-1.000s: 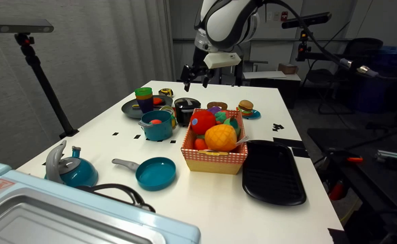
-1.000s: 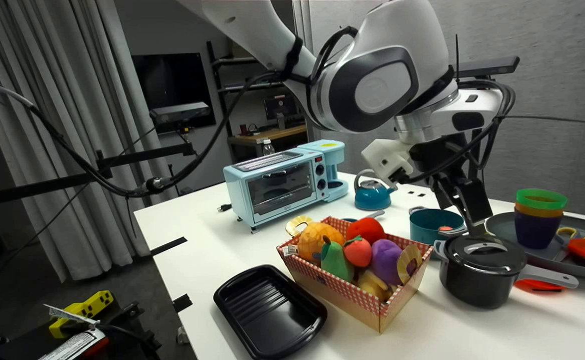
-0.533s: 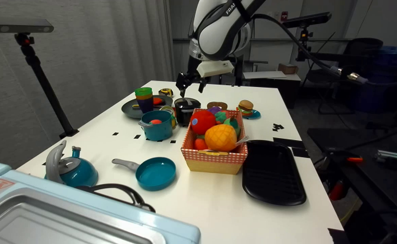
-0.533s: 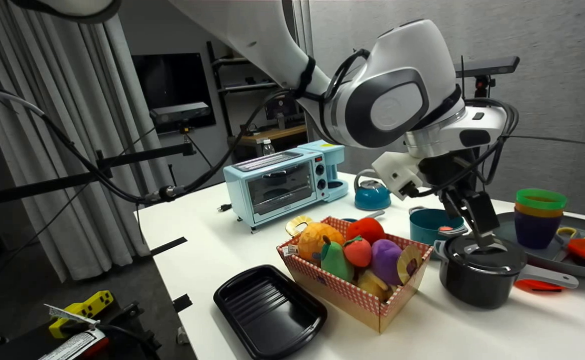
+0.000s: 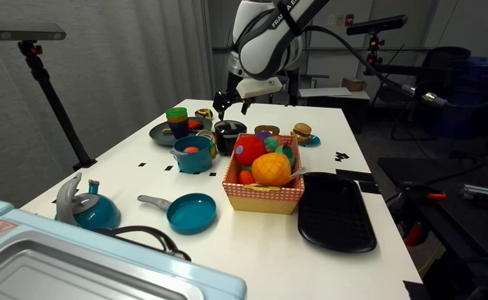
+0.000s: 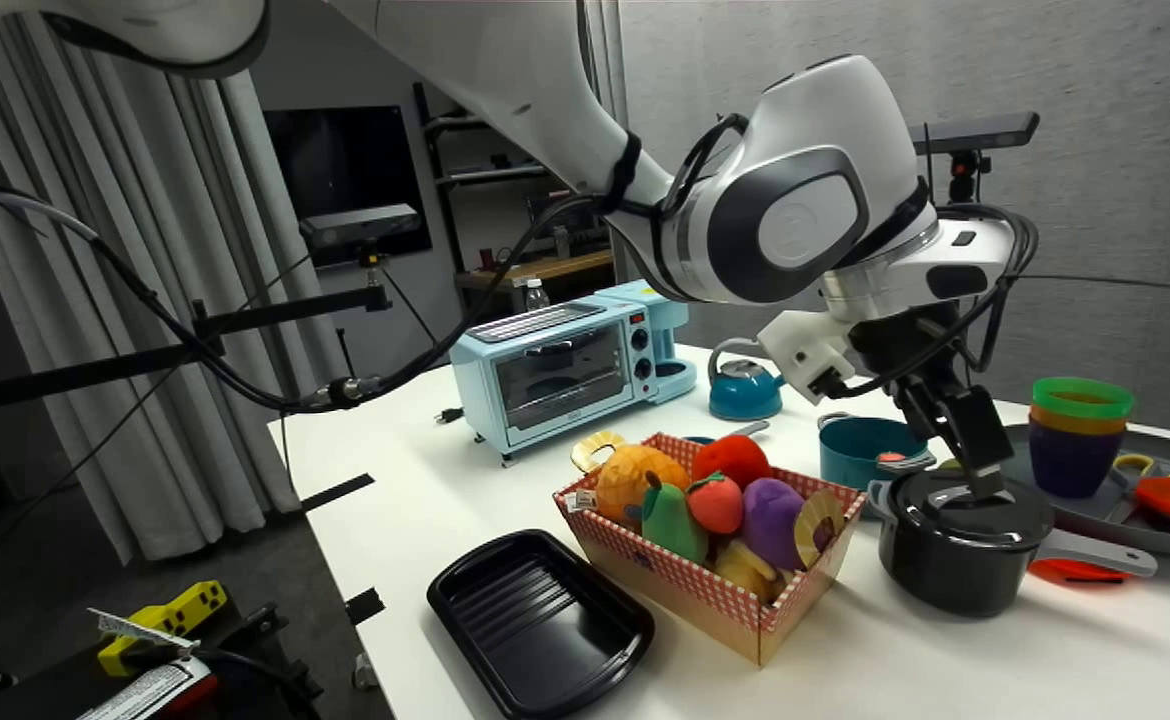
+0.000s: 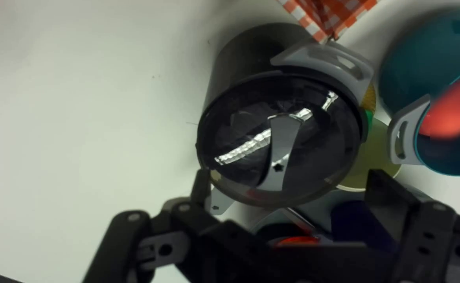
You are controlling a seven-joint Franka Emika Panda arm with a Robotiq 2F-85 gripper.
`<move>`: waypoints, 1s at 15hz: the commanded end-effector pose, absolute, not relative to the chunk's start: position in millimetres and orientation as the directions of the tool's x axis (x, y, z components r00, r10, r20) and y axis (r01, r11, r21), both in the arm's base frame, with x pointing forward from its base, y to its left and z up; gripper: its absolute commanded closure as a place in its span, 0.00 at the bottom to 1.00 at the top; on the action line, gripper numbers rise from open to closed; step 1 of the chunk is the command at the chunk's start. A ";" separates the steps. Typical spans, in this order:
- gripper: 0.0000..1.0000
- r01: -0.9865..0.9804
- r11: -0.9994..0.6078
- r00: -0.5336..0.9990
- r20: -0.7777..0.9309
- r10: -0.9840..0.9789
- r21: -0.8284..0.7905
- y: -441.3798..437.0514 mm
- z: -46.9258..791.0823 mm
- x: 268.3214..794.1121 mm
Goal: Remove the lid from the black pot
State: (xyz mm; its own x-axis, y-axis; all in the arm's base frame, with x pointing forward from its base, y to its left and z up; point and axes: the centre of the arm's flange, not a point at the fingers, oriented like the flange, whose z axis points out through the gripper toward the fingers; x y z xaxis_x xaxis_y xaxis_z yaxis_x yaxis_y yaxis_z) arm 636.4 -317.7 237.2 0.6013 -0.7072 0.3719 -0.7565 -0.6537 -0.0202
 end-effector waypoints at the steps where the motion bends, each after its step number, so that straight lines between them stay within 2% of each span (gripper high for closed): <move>1: 0.00 -0.774 -0.634 0.584 0.380 -0.717 -0.009 -319.1 238.0 648.4; 15: 0.00 -0.769 -0.638 0.585 0.370 -0.721 -0.028 -315.7 236.1 640.1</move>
State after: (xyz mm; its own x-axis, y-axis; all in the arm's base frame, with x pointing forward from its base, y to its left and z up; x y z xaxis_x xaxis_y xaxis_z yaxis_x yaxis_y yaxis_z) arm 640.1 -315.7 236.1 0.5852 -0.7214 0.3704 -0.7692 -0.6384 -0.0280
